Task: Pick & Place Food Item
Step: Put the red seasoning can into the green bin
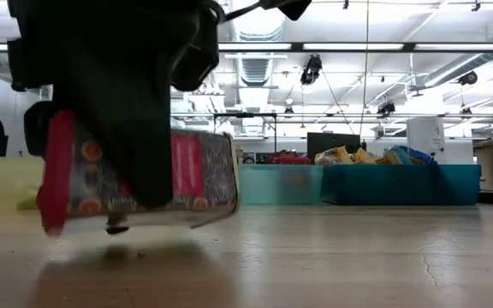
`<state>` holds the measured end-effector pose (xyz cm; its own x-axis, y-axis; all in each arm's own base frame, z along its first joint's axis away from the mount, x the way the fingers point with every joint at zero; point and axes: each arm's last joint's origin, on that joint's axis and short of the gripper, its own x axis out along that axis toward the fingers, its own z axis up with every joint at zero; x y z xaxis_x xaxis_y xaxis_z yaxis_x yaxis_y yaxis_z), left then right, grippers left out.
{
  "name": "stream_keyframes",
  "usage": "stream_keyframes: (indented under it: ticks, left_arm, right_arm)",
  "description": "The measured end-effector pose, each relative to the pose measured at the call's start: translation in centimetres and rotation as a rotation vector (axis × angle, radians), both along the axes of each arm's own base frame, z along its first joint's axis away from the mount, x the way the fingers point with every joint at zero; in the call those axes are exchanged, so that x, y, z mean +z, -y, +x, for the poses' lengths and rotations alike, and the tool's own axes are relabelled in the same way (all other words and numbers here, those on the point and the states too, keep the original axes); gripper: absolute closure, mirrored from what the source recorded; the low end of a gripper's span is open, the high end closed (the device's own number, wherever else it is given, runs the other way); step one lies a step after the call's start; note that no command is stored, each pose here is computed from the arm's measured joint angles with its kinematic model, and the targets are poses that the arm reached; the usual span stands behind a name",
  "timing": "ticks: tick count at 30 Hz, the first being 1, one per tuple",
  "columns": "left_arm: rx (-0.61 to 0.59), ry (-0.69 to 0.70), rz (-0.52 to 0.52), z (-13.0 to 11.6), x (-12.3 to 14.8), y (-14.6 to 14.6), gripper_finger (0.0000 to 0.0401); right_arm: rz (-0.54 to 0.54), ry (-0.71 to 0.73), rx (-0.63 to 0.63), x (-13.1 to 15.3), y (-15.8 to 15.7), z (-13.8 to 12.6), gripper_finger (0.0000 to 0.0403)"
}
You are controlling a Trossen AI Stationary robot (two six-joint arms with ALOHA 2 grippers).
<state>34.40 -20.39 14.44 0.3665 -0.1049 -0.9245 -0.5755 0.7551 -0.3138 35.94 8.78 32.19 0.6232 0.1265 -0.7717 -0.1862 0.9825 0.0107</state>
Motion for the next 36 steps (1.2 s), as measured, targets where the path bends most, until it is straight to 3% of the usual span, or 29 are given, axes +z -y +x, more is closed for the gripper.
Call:
stream_keyframes:
  ticks: [12, 21, 24, 30, 36]
  left_arm:
    - [0.051, 0.035, -0.078, -0.7, 3.5, -0.5, 0.0089]
    - [0.164, 0.032, -0.139, -3.0, 8.7, -2.3, 0.0089]
    - [0.194, 0.043, -0.161, -4.0, 10.4, -3.0, 0.0089]
    - [0.237, 0.093, -0.203, -6.1, 13.0, -4.4, 0.0089]
    - [0.306, 0.084, -0.230, -7.9, 13.6, -5.5, 0.0089]
  right_arm:
    - [0.001, 0.002, -0.001, 0.0, 0.0, 0.0, 0.0390]
    - [0.004, 0.014, 0.000, 0.1, 0.0, 0.1, 0.0390]
    - [0.059, 0.055, -0.050, 0.4, -0.1, 0.5, 0.0390]
    - [0.278, 0.089, -0.257, 1.0, -0.3, 1.0, 0.0390]
    - [0.297, 0.133, -0.259, 1.3, -0.4, 1.3, 0.0390]
